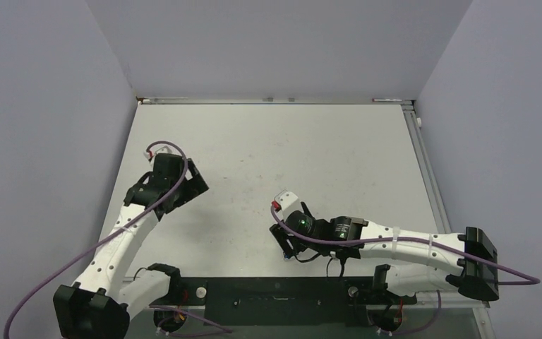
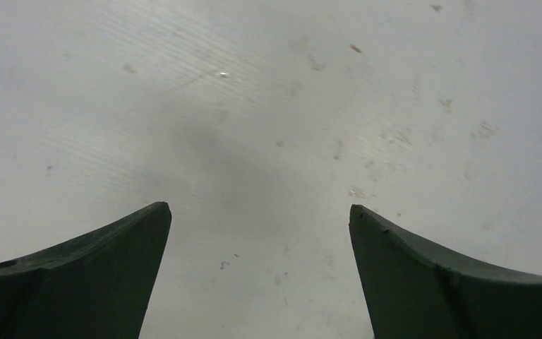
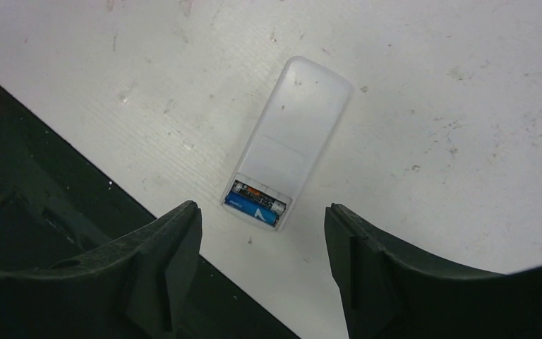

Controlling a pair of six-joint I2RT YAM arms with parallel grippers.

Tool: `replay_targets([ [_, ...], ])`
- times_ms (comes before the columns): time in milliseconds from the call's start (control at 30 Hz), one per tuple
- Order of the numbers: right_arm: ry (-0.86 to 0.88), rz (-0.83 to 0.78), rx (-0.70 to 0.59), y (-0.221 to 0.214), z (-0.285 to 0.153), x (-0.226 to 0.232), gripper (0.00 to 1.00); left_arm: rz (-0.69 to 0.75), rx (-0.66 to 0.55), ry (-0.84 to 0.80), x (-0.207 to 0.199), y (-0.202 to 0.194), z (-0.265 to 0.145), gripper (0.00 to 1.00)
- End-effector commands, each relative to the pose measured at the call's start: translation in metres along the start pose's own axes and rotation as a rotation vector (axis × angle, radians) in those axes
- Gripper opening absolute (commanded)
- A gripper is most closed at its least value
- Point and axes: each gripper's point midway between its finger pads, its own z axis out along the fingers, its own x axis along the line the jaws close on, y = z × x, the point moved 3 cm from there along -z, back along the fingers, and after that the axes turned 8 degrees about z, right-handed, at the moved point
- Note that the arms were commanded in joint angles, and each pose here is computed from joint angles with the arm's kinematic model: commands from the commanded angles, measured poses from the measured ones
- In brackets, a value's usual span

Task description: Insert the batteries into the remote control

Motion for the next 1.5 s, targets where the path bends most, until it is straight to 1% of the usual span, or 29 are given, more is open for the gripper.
replay_targets([
  [0,0.145,-0.021,-0.028,0.022,0.000,0.021,0.64,-0.156,0.008,0.244,0.061,-0.004,0.005,1.00],
  [33,0.160,-0.022,-0.022,0.023,0.001,0.021,0.64,-0.196,0.000,0.280,0.074,-0.003,0.005,0.97],
  [133,0.193,-0.039,-0.003,0.023,0.002,0.022,0.64,-0.325,-0.009,0.386,0.110,-0.001,0.001,0.96],
  [233,0.215,-0.053,0.015,0.024,0.004,0.022,0.64,-0.419,-0.041,0.478,0.133,0.008,-0.010,0.96],
  [300,0.242,-0.063,0.035,0.022,0.004,0.025,0.64,-0.466,-0.050,0.509,0.150,0.012,-0.013,0.96],
  [433,0.264,-0.071,0.044,0.022,0.006,0.023,0.64,-0.573,0.002,0.555,0.181,0.009,-0.006,0.96],
  [533,0.282,-0.071,0.045,0.024,0.007,0.022,0.64,-0.620,0.078,0.601,0.200,-0.001,0.008,0.96],
  [700,0.308,-0.065,0.039,0.028,0.008,0.021,0.64,-0.645,0.188,0.669,0.218,-0.017,0.027,0.96],
  [867,0.326,-0.047,0.040,0.027,0.011,0.017,0.64,-0.646,0.215,0.694,0.230,-0.023,0.042,0.96],
  [967,0.332,-0.034,0.043,0.025,0.013,0.013,0.64,-0.662,0.250,0.684,0.233,-0.027,0.052,1.00],
  [1033,0.336,-0.031,0.048,0.024,0.014,0.012,0.64,-0.671,0.264,0.677,0.235,-0.027,0.058,0.94],
  [1133,0.338,-0.032,0.041,0.026,0.012,0.010,0.64,-0.679,0.273,0.676,0.238,-0.026,0.067,0.91],
  [1300,0.341,-0.015,0.023,0.026,0.009,0.004,0.64,-0.682,0.248,0.682,0.244,-0.017,0.073,0.88],
  [1467,0.344,-0.012,0.025,0.024,0.008,0.001,0.64,-0.716,0.216,0.690,0.256,-0.012,0.073,0.78],
])
